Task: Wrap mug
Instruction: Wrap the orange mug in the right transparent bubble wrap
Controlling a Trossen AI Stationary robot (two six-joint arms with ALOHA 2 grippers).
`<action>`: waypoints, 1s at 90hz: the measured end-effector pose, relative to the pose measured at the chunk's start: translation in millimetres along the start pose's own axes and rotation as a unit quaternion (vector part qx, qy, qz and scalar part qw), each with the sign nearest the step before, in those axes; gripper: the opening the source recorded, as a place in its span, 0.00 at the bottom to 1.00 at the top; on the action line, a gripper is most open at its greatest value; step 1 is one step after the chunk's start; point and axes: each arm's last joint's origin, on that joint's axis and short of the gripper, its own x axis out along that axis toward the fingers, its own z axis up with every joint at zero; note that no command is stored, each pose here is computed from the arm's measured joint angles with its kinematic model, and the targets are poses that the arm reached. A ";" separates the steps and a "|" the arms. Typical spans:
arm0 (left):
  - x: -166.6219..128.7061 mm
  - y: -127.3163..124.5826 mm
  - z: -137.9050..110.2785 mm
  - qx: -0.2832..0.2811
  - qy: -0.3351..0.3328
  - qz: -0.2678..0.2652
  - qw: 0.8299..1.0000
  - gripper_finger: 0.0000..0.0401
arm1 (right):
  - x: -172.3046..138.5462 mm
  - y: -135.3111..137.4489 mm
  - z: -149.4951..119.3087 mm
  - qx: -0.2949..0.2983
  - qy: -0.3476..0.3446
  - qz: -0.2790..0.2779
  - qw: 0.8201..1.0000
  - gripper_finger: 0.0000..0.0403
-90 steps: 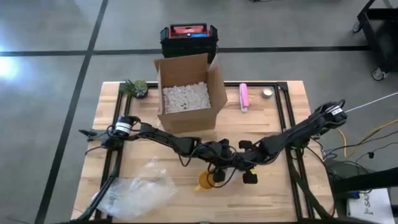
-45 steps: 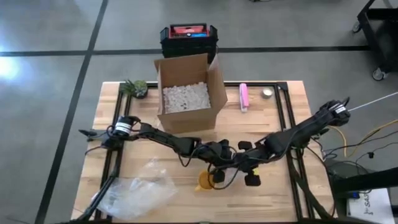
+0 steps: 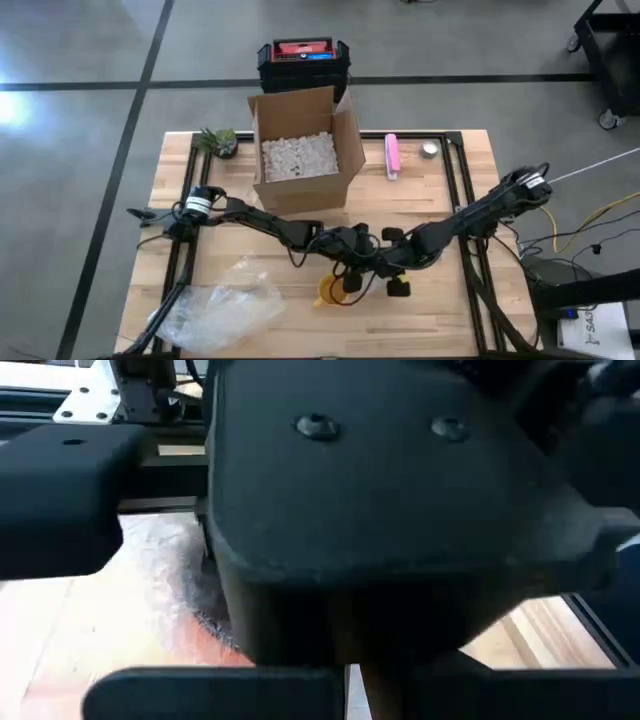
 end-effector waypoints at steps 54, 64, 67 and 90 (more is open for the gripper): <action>17.7 4.2 -17.1 0.000 -0.018 0.030 0.999 0.00 | -35.2 2.5 3.6 0.010 -0.018 0.012 1.000 0.00; 17.6 5.8 -17.9 -0.002 -0.015 0.034 0.999 0.00 | -54.2 4.0 3.6 0.007 0.001 0.006 1.000 0.00; 17.9 5.7 -18.2 -0.002 -0.015 0.035 0.999 0.00 | -63.2 4.1 5.6 0.008 -0.005 0.004 1.000 0.00; 17.8 5.5 -18.9 -0.001 -0.012 0.034 0.999 0.00 | -86.5 -4.0 -2.0 0.020 -0.025 -0.062 0.998 0.00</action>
